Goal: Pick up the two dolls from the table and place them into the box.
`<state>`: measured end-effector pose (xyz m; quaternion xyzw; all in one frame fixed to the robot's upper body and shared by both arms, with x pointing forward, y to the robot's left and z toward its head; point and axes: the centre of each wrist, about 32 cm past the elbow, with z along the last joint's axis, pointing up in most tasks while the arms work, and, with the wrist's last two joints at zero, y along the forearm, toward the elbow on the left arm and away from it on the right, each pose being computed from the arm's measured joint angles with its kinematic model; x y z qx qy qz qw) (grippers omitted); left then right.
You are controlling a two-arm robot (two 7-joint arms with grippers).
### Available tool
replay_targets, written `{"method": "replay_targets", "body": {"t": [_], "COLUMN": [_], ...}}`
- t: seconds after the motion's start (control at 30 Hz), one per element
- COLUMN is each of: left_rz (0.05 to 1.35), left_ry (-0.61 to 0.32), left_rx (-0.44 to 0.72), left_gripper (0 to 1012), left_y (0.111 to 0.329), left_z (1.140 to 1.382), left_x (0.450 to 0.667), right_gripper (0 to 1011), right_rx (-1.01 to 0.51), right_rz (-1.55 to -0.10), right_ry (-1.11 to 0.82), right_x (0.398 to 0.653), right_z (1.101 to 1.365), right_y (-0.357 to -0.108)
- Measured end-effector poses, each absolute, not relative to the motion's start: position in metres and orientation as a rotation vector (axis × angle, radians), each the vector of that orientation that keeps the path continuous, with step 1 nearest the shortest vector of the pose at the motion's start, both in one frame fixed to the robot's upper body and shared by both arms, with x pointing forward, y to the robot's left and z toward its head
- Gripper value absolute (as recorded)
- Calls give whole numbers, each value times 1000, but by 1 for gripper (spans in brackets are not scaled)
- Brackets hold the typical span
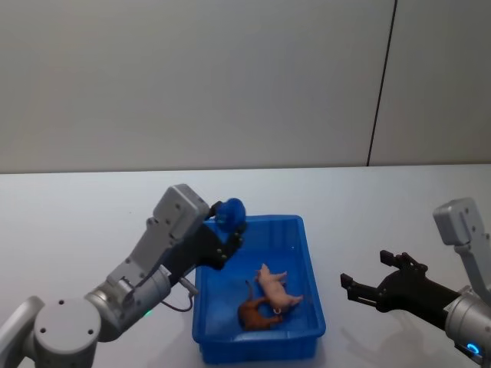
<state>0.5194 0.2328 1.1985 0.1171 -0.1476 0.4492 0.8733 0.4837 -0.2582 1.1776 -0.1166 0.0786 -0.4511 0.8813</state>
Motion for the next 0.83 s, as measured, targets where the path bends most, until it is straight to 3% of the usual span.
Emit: {"method": "replay_targets", "body": {"t": [0.3, 0.57, 0.83], "left_rz": [914, 926, 944], "left_ry": [-313, -322, -330], "left_rx": [231, 202, 174], "left_gripper": [793, 999, 1002], "left_y": [224, 228, 233], "left_z": [1197, 1194, 1193], "left_x": [521, 517, 514], "right_gripper": [1001, 1001, 1001], "right_rx": [-243, -243, -243], "right_rz": [-940, -940, -940], "right_ry": [164, 164, 164], "right_x": [484, 484, 484], "right_z": [1178, 1178, 1178], "right_y": [-258, -258, -258]}}
